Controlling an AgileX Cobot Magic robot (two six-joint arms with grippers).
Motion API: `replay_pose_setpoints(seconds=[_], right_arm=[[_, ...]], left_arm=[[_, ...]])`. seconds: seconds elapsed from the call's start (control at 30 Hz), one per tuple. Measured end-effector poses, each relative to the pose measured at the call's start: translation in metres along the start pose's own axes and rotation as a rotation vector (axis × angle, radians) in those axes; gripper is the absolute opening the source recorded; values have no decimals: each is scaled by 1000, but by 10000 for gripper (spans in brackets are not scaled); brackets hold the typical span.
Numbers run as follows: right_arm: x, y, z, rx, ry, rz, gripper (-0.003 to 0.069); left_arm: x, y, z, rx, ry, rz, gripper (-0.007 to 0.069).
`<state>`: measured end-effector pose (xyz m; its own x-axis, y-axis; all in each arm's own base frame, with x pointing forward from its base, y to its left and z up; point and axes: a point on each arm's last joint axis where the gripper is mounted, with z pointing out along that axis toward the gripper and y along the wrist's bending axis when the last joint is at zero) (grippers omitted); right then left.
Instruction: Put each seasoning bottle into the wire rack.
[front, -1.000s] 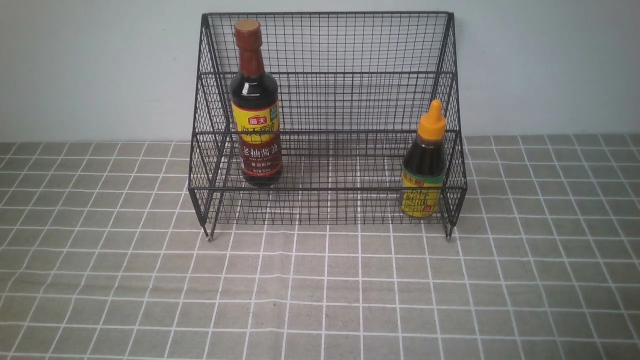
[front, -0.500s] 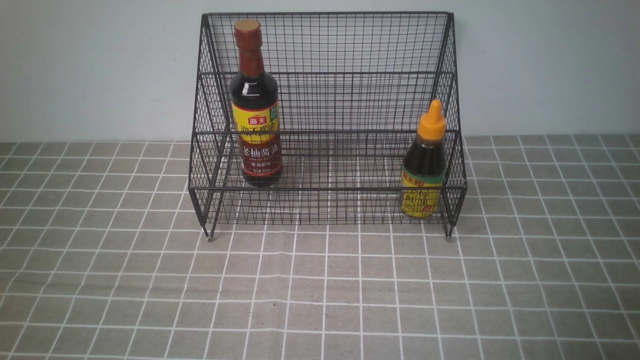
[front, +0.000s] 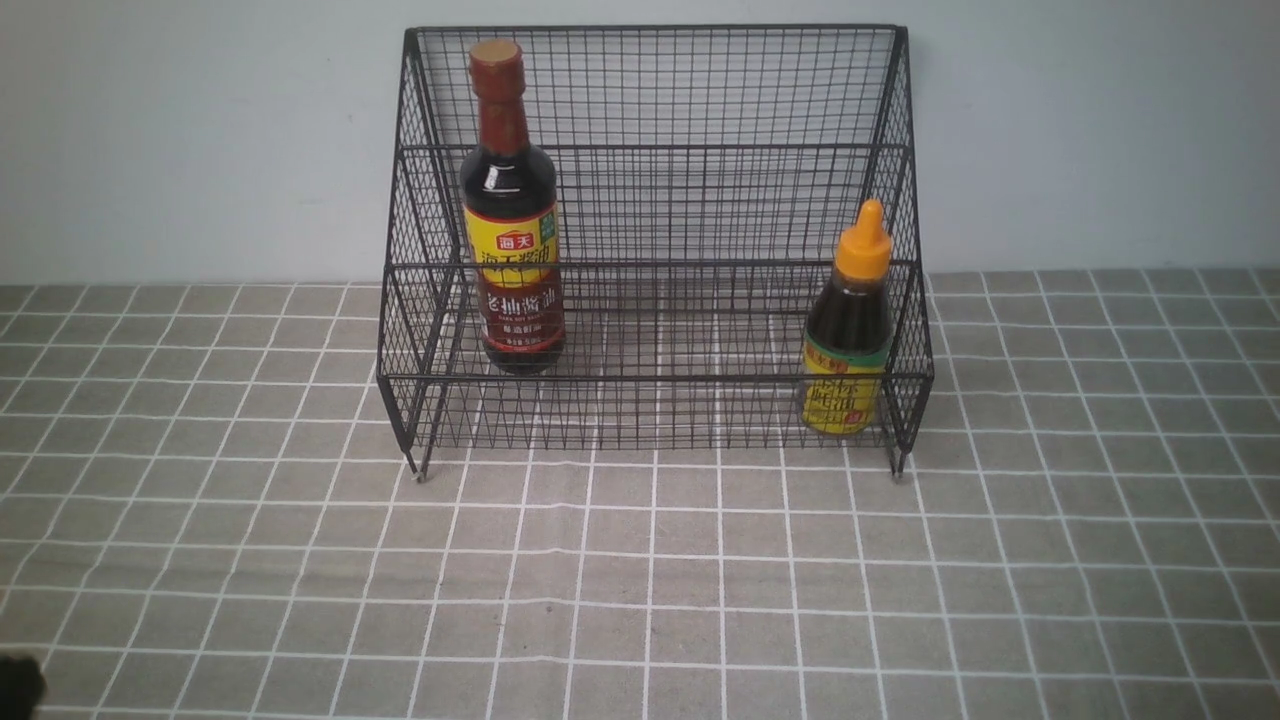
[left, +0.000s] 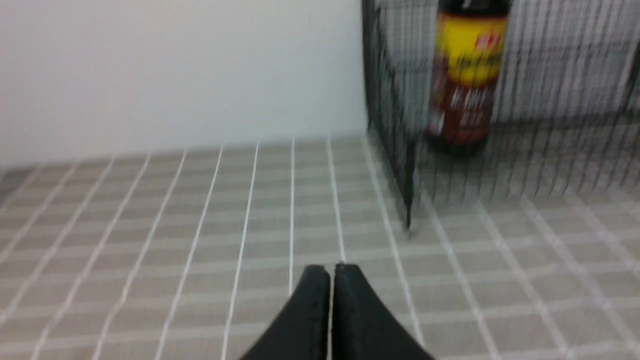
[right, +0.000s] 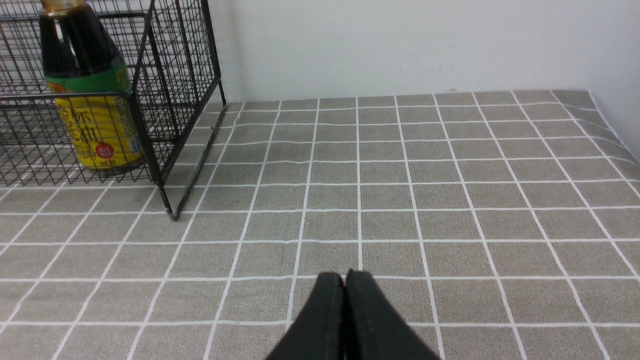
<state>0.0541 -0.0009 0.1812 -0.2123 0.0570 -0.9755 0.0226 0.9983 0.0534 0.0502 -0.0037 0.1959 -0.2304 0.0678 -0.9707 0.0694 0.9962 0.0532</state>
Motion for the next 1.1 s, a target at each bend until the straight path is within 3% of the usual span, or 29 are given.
replay_pose_setpoints(seconds=[0.13,1.1], right_arm=[[0,0,0,0,0,0,-14],[0,0,0,0,-1,0,-14]], left_arm=[[23,-1,8,2,73,6,-7],[24,-1,8,1,74,9,-7]])
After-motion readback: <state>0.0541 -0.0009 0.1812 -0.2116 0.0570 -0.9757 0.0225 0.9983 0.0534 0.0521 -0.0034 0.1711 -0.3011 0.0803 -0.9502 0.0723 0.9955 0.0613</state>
